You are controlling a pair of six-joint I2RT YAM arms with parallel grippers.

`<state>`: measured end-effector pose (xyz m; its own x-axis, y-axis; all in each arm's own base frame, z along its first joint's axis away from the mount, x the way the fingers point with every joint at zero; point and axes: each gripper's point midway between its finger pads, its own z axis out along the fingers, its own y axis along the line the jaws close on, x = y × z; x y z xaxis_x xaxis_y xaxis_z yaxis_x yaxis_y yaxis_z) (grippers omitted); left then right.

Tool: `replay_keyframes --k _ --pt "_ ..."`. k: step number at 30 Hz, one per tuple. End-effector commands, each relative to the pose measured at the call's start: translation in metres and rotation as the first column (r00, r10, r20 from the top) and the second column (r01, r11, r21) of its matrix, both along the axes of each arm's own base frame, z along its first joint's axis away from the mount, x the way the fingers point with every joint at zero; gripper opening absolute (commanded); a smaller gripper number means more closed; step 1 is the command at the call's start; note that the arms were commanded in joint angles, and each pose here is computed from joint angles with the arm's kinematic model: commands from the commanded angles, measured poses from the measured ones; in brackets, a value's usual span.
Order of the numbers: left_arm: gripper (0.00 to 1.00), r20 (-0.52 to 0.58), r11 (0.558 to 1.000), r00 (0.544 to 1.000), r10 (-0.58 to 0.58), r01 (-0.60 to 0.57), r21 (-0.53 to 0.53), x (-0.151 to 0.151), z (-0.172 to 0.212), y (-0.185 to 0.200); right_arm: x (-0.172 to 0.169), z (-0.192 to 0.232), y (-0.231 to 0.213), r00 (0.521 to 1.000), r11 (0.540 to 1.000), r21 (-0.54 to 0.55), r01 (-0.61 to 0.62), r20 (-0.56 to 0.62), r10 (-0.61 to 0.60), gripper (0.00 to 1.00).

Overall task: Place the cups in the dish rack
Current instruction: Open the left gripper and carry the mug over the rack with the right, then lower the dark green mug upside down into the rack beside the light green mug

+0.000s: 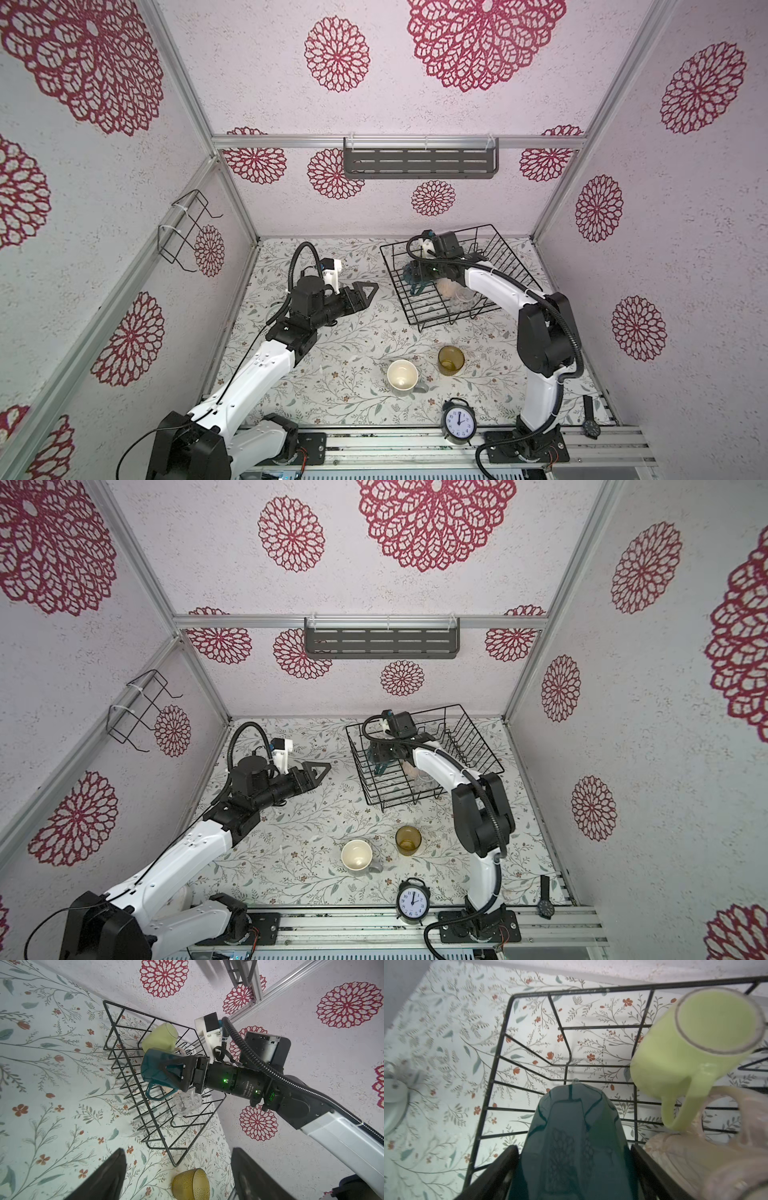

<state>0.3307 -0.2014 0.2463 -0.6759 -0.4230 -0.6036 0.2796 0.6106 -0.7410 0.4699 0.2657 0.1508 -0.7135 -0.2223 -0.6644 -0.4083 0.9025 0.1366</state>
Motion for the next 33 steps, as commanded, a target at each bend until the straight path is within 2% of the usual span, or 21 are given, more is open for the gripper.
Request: replay_keyframes --k 1,7,13,20,27,30,33 --pt "0.83 -0.008 1.000 1.000 0.021 -0.021 0.022 0.001 -0.009 0.007 0.007 0.025 -0.002 0.996 0.990 -0.141 -0.025 0.076 0.036 0.37" --pt "0.83 -0.018 0.999 0.999 0.031 -0.030 0.025 0.002 -0.013 0.011 0.020 0.020 0.004 0.997 0.968 -0.250 -0.023 0.070 0.041 0.37" --pt "0.83 -0.028 0.998 0.999 0.047 -0.046 0.031 0.001 -0.017 0.016 0.028 0.012 0.007 0.998 0.955 -0.295 -0.032 0.048 0.048 0.40" --pt "0.84 -0.030 0.998 0.998 0.056 -0.055 0.034 0.002 -0.019 0.020 0.035 0.007 0.014 0.997 0.957 -0.287 -0.047 0.042 0.062 0.54" --pt "0.84 -0.033 0.998 0.998 0.061 -0.060 0.027 0.002 -0.021 0.022 0.045 0.001 0.020 0.997 0.954 -0.296 -0.054 0.041 0.069 0.52" --pt "0.84 -0.035 0.998 0.998 0.058 -0.057 0.024 0.002 -0.019 0.022 0.048 0.000 0.021 0.997 0.952 -0.301 -0.052 0.046 0.069 0.58" --pt "0.84 -0.031 0.998 0.998 0.060 -0.060 0.021 0.001 -0.019 0.022 0.051 -0.003 0.021 0.996 0.950 -0.308 -0.051 0.054 0.071 0.59"
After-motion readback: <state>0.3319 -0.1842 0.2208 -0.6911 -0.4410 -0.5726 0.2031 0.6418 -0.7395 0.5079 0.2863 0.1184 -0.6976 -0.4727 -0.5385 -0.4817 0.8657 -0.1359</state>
